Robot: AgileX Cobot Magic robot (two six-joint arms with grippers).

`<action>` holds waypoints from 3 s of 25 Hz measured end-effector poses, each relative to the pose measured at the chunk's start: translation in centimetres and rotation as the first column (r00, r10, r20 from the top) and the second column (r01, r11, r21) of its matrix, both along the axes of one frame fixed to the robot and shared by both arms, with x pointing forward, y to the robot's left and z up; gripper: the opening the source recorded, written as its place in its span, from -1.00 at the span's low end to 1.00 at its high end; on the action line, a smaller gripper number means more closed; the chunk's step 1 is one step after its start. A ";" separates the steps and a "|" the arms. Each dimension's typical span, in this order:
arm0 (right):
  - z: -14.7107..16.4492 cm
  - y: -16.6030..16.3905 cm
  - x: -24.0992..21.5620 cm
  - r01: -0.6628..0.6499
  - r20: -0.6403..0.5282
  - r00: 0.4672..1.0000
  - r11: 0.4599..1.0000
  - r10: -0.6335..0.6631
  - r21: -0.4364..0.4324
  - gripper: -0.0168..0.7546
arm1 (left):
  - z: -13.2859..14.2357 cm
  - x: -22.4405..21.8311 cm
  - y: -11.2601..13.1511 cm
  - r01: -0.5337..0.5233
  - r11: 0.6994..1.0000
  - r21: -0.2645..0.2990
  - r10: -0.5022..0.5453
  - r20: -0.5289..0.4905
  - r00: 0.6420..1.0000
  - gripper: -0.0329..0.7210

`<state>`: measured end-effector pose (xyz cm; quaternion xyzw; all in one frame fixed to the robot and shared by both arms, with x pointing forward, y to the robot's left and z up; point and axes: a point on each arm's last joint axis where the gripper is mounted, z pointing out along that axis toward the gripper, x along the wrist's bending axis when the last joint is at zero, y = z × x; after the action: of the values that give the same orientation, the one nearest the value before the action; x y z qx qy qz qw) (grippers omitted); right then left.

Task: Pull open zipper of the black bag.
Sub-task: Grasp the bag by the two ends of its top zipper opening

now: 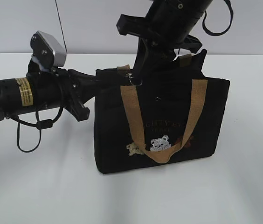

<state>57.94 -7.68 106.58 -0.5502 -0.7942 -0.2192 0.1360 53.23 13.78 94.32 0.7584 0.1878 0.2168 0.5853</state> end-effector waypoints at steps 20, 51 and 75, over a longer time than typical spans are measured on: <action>2.8 1.7 -0.2 -0.118 0.160 0.980 0.993 0.120 -0.022 -0.09 | 0.0 0.0 0.0 -0.001 1.000 0.002 0.001 0.000 1.000 -0.81; -0.1 3.1 -0.1 -0.122 0.146 0.978 0.976 0.149 -0.180 -0.28 | 0.0 0.0 0.0 -0.002 1.000 0.005 0.002 -0.002 1.000 -0.81; 0.0 3.2 -0.1 -0.122 0.143 0.979 0.977 0.147 -0.172 -0.84 | 0.0 0.0 0.0 -0.003 1.000 0.006 0.003 -0.002 1.000 -0.81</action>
<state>57.83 -4.50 106.54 -0.4855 -0.8531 -0.1859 0.0433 53.27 13.79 94.29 0.7600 0.1889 0.2173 0.5827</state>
